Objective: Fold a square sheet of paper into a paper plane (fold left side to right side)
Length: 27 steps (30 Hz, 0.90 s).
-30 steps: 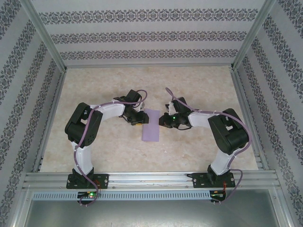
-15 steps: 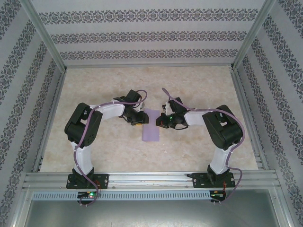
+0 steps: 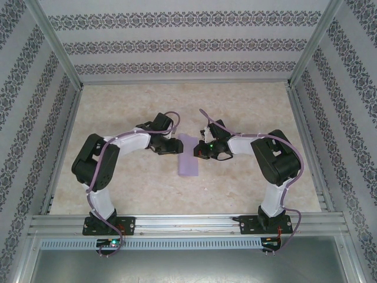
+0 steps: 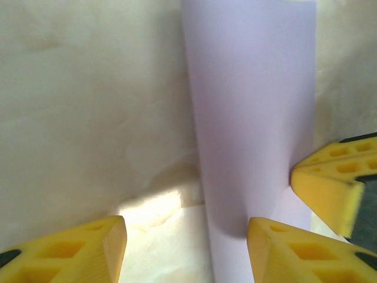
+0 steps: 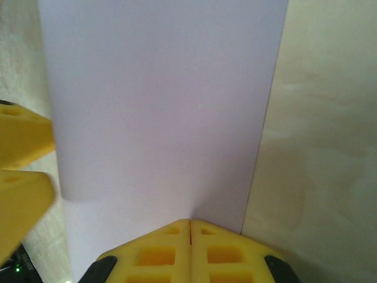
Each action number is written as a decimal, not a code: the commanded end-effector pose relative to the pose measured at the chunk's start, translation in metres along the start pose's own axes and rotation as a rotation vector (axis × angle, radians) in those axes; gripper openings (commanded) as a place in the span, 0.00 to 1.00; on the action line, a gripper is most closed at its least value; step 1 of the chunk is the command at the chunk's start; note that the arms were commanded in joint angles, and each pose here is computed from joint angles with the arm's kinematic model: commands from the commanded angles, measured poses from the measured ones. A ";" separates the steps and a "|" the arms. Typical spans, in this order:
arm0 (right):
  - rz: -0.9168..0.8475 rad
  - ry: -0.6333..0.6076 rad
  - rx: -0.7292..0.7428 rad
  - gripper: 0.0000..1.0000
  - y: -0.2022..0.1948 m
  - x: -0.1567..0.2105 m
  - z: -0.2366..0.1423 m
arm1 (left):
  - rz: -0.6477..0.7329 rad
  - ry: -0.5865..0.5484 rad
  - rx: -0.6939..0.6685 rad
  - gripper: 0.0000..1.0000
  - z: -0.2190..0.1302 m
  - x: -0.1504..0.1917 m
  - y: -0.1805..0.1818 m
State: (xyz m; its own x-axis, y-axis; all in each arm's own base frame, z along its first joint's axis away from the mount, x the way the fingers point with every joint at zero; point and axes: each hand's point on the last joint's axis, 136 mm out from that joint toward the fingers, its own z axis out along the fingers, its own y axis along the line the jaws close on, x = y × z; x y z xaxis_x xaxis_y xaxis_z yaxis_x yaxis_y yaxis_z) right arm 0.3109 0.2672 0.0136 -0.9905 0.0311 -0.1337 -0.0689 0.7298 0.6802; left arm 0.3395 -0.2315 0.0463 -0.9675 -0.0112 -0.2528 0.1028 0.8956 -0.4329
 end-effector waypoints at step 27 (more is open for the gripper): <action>0.059 0.126 0.260 0.00 -0.067 0.040 0.018 | 0.003 0.087 0.209 0.12 0.036 0.022 -0.016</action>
State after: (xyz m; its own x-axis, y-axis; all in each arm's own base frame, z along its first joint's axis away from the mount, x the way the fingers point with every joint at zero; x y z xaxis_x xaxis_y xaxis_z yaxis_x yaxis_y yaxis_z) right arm 0.3122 0.2699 0.0129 -0.9913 0.0094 -0.1310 -0.0818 0.7367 0.6712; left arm 0.3262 -0.2712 0.0326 -0.9815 0.0365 -0.1878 0.1510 0.7504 -0.6435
